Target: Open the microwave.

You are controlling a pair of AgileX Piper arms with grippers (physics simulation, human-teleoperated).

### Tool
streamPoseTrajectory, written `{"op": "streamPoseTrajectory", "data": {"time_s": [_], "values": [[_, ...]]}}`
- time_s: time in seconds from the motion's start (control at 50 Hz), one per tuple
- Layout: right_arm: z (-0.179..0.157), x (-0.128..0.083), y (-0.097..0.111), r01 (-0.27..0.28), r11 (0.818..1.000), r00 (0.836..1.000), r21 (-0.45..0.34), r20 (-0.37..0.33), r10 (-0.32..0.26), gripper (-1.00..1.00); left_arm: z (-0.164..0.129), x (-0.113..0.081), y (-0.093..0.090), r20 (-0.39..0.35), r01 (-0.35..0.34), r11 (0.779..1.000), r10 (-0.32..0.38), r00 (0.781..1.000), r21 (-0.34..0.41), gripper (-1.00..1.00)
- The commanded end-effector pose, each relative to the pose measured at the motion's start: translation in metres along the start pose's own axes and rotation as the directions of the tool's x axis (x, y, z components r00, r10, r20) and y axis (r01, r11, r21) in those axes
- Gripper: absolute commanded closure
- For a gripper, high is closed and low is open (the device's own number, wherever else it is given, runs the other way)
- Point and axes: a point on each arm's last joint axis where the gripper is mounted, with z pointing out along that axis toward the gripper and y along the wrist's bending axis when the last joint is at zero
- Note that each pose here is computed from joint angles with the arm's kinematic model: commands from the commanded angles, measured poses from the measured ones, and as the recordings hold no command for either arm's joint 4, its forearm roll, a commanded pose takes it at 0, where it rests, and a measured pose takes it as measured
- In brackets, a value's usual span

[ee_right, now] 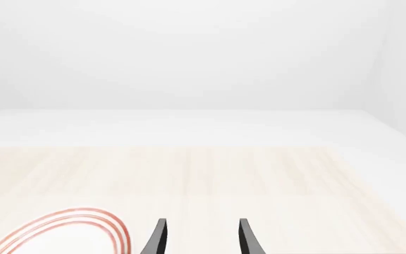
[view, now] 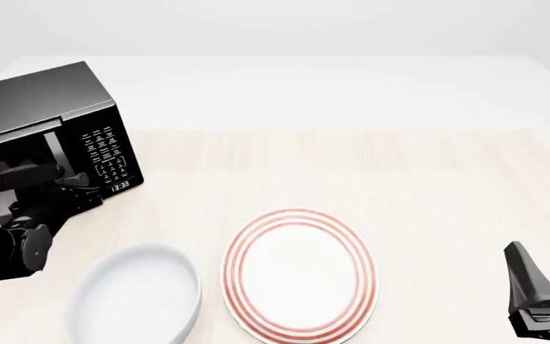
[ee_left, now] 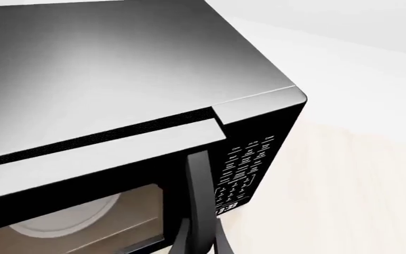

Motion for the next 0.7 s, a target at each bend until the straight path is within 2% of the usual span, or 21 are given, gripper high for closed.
{"op": "streamPoseTrajectory", "data": {"time_s": [0.02, 0.7], "values": [[-0.001, 0.000, 0.000, 0.000, 1.000, 1.000, -0.001, 0.000, 0.000, -1.00, -0.010, -0.013, -0.008, 0.050, -0.009, 1.000, 0.007, 0.999, 0.030, 1.00], [-0.001, 0.000, 0.000, 0.001, 1.000, 1.000, -0.002, 0.000, -0.001, -1.00, -0.035, -0.013, -0.010, 0.080, -0.027, 0.999, 0.023, 0.997, 0.041, 1.00]]}}
